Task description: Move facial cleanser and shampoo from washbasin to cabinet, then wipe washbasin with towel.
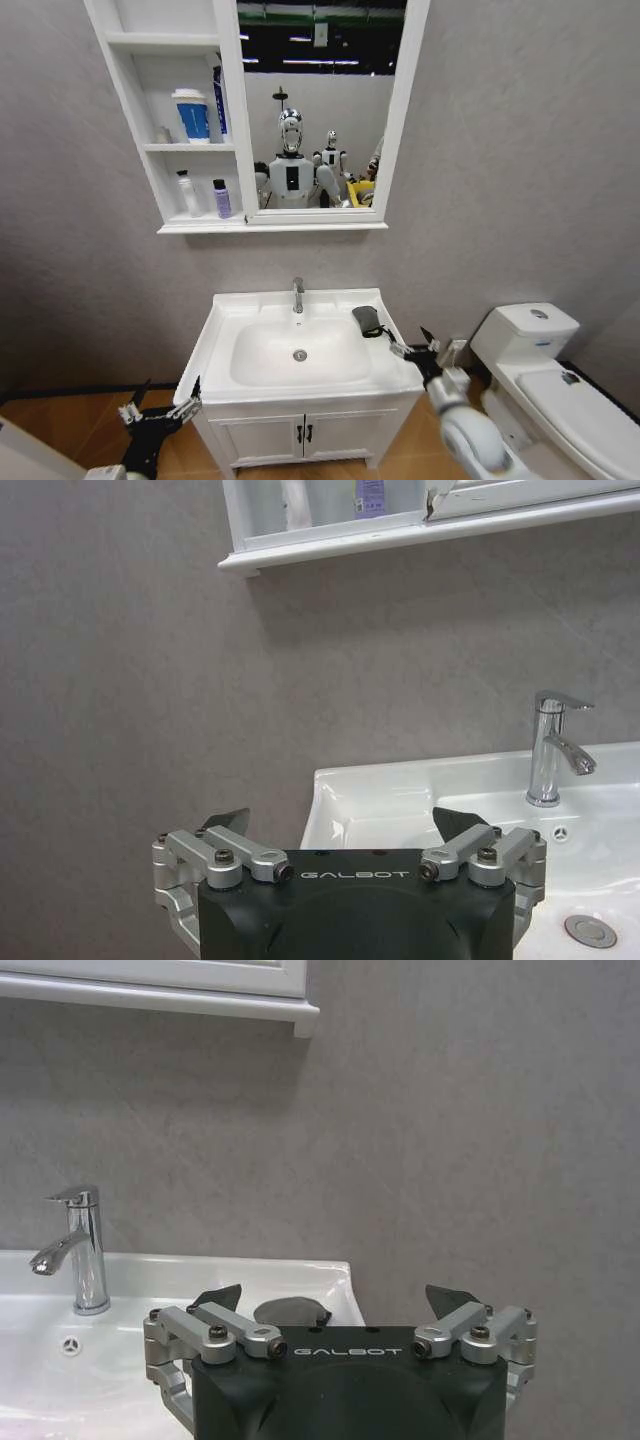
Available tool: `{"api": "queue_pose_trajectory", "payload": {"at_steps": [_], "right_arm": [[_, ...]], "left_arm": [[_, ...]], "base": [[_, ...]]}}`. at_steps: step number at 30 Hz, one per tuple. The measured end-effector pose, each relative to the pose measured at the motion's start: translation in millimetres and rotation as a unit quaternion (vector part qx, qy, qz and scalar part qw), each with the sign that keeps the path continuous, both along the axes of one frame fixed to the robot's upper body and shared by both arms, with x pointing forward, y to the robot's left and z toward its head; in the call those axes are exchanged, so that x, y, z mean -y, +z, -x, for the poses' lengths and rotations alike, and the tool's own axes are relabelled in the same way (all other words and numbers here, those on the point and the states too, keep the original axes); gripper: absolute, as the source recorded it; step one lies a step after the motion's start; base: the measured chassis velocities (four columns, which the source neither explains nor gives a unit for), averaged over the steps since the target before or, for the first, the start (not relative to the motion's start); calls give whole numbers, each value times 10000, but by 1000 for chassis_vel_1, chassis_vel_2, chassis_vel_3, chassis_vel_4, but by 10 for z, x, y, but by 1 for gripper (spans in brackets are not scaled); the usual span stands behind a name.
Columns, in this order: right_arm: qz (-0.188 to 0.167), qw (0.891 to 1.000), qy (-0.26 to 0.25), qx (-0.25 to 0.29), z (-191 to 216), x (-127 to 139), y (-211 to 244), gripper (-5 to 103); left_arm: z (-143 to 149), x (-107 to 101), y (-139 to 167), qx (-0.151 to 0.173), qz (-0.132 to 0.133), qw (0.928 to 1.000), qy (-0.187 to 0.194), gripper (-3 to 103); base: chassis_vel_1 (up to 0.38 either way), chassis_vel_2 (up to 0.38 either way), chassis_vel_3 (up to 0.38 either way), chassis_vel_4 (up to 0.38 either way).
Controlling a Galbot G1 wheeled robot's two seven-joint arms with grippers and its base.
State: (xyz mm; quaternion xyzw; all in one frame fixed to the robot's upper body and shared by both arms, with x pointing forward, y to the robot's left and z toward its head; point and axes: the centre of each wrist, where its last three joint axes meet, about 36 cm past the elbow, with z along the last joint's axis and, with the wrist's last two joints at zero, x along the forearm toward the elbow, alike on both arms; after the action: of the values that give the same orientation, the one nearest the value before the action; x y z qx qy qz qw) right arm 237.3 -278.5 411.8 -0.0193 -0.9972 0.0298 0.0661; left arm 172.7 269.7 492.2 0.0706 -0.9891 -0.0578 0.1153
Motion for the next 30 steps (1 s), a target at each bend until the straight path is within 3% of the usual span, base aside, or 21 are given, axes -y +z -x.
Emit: {"api": "queue_pose_trajectory", "payload": {"at_steps": [1, 7, 13, 30], "right_arm": [[31, 9998, -198, 4, 326, -116, 57, 100], [341, 9975, -605, 151, 792, -82, 167, 100], [459, 9963, -690, 216, 881, 51, 273, 100], [387, 9966, -692, 230, 872, 14, 338, 100]], "left_arm": [[0, 0, 0, 0, -1, 10000, 0, 100], [0, 0, 0, 0, -1, 10000, 0, 100], [0, 0, 0, 0, 0, 10000, 0, 100], [0, 0, 0, 0, 0, 10000, 0, 100]], "base": [[0, 0, 0, 0], [0, 0, 0, 0], [0, 0, 0, 0], [0, 0, 0, 0]]}}
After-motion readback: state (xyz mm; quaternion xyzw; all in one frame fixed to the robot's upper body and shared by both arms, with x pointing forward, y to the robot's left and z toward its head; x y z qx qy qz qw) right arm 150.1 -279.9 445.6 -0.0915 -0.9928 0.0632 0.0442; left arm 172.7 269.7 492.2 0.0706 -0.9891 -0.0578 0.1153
